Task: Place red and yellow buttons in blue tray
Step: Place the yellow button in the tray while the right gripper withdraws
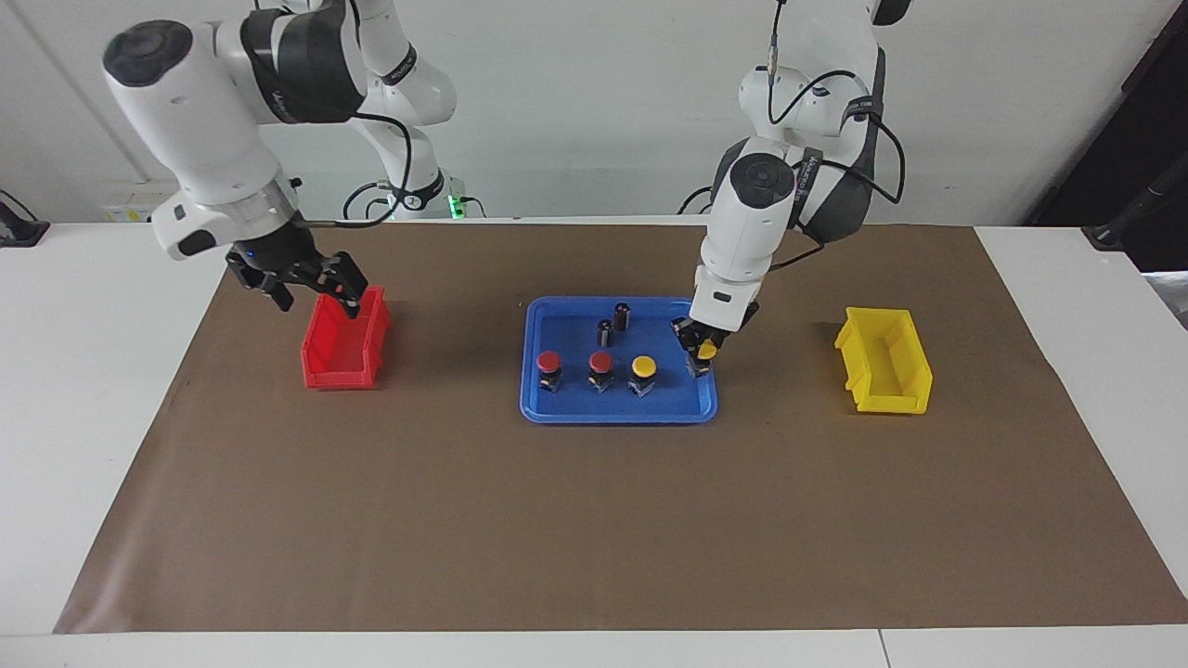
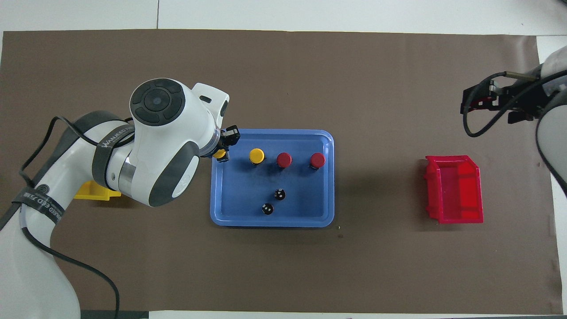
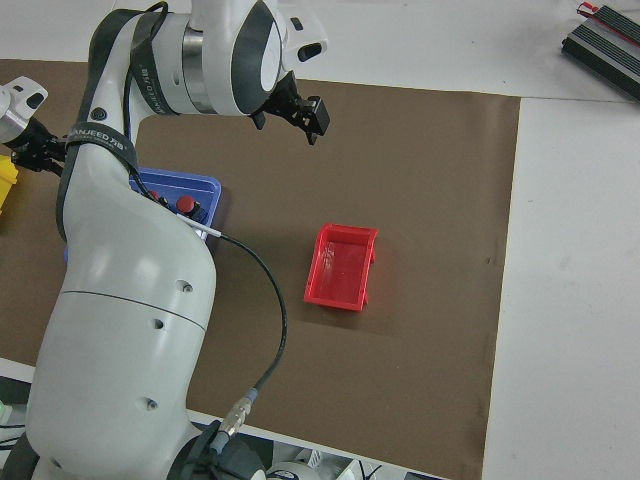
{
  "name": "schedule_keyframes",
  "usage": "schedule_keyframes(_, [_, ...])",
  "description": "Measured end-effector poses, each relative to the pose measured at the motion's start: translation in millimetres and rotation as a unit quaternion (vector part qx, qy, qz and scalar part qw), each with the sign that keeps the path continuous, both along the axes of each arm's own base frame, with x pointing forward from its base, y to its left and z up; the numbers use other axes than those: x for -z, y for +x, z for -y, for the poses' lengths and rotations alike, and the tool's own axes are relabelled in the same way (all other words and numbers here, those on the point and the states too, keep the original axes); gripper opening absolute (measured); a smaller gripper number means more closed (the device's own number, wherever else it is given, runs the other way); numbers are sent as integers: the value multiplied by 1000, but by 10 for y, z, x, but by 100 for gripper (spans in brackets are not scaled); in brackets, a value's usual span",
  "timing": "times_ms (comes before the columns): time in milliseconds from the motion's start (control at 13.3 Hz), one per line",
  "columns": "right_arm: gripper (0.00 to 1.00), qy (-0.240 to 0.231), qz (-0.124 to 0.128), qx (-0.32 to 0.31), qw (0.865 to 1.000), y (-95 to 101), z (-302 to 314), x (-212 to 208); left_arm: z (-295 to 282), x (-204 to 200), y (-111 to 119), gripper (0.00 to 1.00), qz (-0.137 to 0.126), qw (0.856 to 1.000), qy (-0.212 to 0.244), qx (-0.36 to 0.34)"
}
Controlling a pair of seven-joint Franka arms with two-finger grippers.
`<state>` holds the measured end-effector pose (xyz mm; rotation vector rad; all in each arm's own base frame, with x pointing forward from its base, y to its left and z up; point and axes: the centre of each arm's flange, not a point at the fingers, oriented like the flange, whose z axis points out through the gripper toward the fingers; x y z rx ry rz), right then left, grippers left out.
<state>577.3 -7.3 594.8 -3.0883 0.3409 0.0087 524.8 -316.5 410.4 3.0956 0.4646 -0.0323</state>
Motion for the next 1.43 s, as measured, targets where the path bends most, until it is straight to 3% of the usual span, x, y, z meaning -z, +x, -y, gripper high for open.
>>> schedule_keyframes(376, [100, -26, -39, -29, 998, -330, 461, -245, 44, 282, -26, 41, 4, 1000, -4, 2])
schedule_keyframes(602, [100, -19, -44, -69, 996, -495, 920, -259, 132, 405, -39, 41, 7, 1000, -8, -1])
schedule_keyframes(978, [100, -22, -32, -86, 996, -471, 930, -245, 179, 462, -48, 41, 7, 1000, -9, 1])
schedule_keyframes(1204, [100, -25, -25, -100, 994, -451, 771, -313, 184, 476, -46, 71, 7, 1000, -9, 1])
schedule_keyframes(1279, [100, -26, -24, -105, 994, -444, 727, -320, 184, 455, -39, 78, 8, 1000, -9, 1])
schedule_keyframes(1429, [100, -26, -24, -107, 994, -440, 704, -319, 165, 321, -1, 81, 6, 1000, -8, -2])
